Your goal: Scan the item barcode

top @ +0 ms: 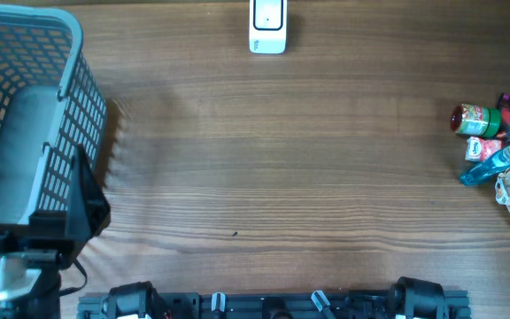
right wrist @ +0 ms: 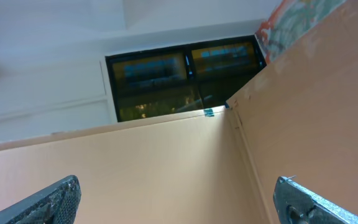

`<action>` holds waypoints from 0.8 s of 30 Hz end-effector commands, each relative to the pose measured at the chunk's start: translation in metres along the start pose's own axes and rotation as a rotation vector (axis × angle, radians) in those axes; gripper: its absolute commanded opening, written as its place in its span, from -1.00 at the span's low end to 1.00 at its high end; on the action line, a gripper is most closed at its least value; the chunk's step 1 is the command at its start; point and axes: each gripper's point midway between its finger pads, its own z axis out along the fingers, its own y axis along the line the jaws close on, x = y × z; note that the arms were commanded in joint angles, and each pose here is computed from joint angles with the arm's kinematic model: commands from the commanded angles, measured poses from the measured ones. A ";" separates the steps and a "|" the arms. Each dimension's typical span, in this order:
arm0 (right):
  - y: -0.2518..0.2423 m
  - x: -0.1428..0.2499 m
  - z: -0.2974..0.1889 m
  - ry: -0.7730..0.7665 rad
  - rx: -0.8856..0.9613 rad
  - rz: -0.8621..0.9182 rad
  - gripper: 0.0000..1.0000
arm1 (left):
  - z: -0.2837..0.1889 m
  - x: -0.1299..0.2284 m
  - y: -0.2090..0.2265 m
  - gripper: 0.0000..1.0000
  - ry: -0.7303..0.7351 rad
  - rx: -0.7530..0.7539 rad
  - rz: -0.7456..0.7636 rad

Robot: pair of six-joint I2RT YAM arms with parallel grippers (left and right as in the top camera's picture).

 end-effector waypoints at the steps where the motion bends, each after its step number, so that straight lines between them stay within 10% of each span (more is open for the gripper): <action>1: -0.003 -0.005 -0.007 -0.025 0.015 0.126 1.00 | -0.010 -0.020 0.004 1.00 -0.071 -0.034 -0.003; 24: 0.031 0.040 0.006 0.122 -0.178 0.269 1.00 | -0.143 -0.108 -0.027 1.00 -0.414 0.029 0.032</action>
